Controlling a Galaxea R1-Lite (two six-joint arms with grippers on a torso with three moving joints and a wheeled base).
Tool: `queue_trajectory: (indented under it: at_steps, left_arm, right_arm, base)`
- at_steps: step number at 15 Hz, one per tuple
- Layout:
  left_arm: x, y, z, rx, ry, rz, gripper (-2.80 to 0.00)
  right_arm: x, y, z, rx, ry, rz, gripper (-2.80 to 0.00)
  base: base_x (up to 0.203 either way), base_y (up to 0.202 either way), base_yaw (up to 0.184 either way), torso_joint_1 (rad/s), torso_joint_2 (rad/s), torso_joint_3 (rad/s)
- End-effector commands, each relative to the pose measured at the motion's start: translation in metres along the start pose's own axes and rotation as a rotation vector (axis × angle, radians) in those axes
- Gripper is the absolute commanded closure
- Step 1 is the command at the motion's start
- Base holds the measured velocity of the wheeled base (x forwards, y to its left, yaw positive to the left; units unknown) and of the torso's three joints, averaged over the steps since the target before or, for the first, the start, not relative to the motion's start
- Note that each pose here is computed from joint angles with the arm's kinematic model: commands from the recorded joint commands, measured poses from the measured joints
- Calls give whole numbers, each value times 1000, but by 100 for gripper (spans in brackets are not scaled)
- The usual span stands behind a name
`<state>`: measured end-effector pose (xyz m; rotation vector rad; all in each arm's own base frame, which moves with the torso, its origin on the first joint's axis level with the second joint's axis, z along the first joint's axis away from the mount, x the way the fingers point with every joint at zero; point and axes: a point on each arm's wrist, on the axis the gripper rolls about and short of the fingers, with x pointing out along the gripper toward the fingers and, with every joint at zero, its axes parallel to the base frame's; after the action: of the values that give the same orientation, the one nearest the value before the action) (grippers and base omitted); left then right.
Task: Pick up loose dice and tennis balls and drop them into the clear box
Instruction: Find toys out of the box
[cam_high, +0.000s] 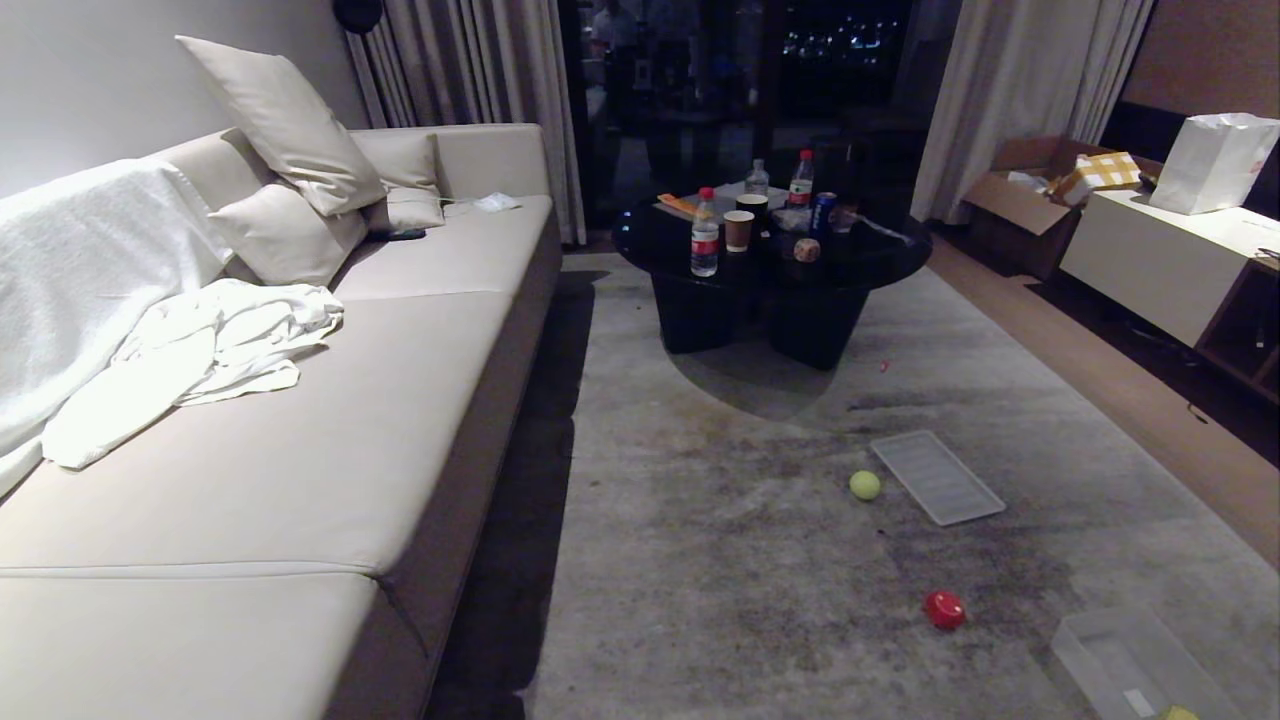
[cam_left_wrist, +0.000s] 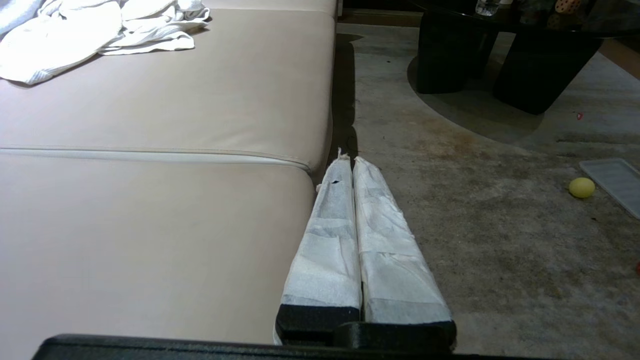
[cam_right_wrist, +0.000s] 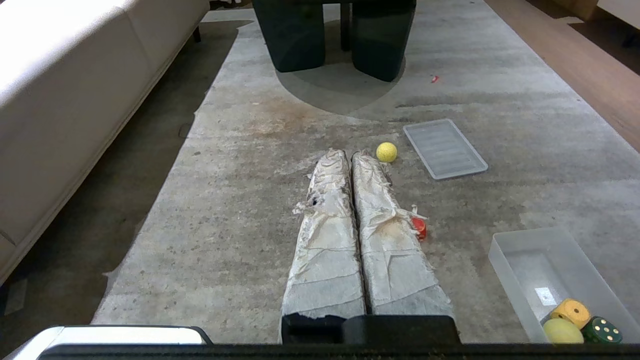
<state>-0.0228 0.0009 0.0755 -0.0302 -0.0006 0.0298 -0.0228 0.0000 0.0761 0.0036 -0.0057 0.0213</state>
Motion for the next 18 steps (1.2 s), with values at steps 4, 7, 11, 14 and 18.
queue_trajectory:
  at_steps: [4, 7, 11, 14, 18]
  left_arm:
    - [0, 0, 0, 0, 3, 1, 0]
    - [0, 0, 0, 11, 3, -7, 0]
    - [0, 0, 0, 10, 3, -5, 0]
    - [0, 0, 0, 10, 3, -4, 0]
    - [0, 0, 0, 14, 3, -7, 0]
  right_arm:
    - [0, 0, -1, 0, 4, 2, 0]
    - [0, 0, -1, 1, 4, 2, 0]
    - [0, 0, -1, -3, 4, 2, 0]
    - [0, 0, -1, 0, 4, 2, 0]
    - [0, 0, -1, -1, 4, 2, 0]
  base:
    - [0, 0, 0, 0, 0, 0]
    - [0, 0, 0, 0, 0, 0]
    - [0, 0, 0, 0, 0, 0]
    - [0, 0, 0, 0, 0, 0]
    - [0, 0, 0, 0, 0, 0]
